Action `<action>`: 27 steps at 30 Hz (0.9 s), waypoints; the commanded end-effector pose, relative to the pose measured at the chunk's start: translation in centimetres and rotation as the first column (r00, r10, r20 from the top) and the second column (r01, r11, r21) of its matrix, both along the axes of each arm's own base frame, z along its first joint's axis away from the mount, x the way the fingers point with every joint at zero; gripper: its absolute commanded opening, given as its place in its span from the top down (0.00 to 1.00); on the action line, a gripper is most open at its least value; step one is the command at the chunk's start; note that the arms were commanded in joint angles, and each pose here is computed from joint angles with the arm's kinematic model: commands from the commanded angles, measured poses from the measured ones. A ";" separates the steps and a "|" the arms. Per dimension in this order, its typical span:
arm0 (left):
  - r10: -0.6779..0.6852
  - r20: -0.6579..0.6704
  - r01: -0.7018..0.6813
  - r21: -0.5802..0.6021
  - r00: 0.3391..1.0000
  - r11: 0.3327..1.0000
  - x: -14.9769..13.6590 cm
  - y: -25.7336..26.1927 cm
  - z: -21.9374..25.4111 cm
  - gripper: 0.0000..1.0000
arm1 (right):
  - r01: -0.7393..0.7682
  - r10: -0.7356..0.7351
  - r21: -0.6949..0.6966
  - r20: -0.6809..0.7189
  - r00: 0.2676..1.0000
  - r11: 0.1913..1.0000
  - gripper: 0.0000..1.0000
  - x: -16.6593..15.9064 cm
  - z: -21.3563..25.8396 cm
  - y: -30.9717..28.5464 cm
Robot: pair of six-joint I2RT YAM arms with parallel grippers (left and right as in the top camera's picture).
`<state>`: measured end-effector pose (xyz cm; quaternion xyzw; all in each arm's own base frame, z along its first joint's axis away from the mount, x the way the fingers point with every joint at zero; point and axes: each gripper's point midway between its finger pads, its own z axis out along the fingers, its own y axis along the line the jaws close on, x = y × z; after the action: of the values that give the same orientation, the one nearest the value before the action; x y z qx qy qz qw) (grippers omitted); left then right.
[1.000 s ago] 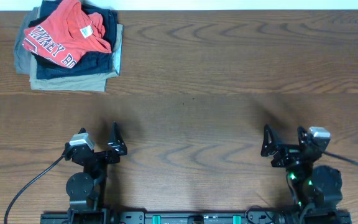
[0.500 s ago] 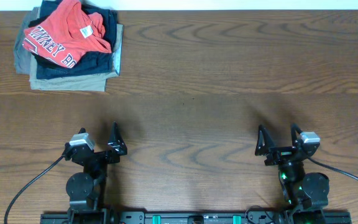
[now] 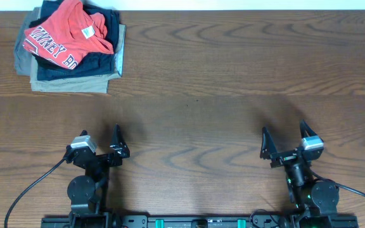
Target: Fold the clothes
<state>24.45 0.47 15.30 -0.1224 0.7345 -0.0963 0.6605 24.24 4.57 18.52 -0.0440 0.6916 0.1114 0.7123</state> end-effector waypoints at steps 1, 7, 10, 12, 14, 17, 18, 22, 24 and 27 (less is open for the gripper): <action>0.009 -0.042 -0.009 -0.001 0.999 1.000 -0.1 0.1 -1.6 0.02 | -0.017 0.015 -0.053 -0.036 0.999 0.998 0.01 -0.1 -1.2 0.4; 0.009 -0.042 -0.009 -0.001 0.999 1.000 -0.1 0.1 -1.6 0.02 | -0.013 0.008 -0.059 -0.092 0.996 0.998 0.01 -0.1 -2.6 0.2; 0.009 -0.042 -0.009 -0.001 0.999 1.000 -0.1 0.1 -1.6 0.02 | -0.009 0.004 -0.059 -0.092 0.996 0.998 0.01 -0.1 -2.6 0.1; 0.009 -0.042 -0.009 -0.001 0.999 1.000 -0.1 0.1 -1.6 0.02 | -0.001 -0.004 -0.059 -0.092 0.996 0.998 0.01 0.0 -2.6 -0.1; 0.009 -0.042 -0.009 -0.001 0.999 1.000 -0.1 0.1 -1.6 0.02 | 0.000 -0.006 -0.059 -0.092 0.996 0.998 0.01 0.0 -2.6 -0.1; 0.009 -0.042 -0.009 -0.001 0.999 1.000 -0.1 0.1 -1.6 0.02 | 0.000 -0.006 -0.059 -0.092 0.996 0.998 0.01 0.0 -2.6 -0.1; 0.009 -0.042 -0.009 -0.001 0.999 1.000 -0.1 0.1 -1.6 0.02 | 0.000 -0.005 -0.059 -0.092 0.996 0.998 0.01 0.0 -2.6 -0.1; 0.009 -0.042 -0.009 -0.001 0.999 1.000 -0.1 0.1 -1.6 0.02 | 0.000 -0.006 -0.059 -0.092 0.996 0.998 0.01 0.0 -2.6 -0.1; 0.009 -0.042 -0.009 -0.001 0.999 1.000 -0.1 0.1 -1.6 0.02 | 0.000 -0.006 -0.059 -0.092 0.996 0.998 0.01 0.0 -2.6 -0.1; 0.009 -0.042 -0.009 -0.001 0.999 1.000 -0.1 0.1 -1.6 0.02 | 0.000 -0.006 -0.059 -0.092 0.996 0.998 0.01 0.0 -2.6 -0.1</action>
<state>24.45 0.47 15.30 -0.1224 0.7345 -0.0963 0.6605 24.22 4.53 15.93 -0.0538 0.7280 0.0975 0.6765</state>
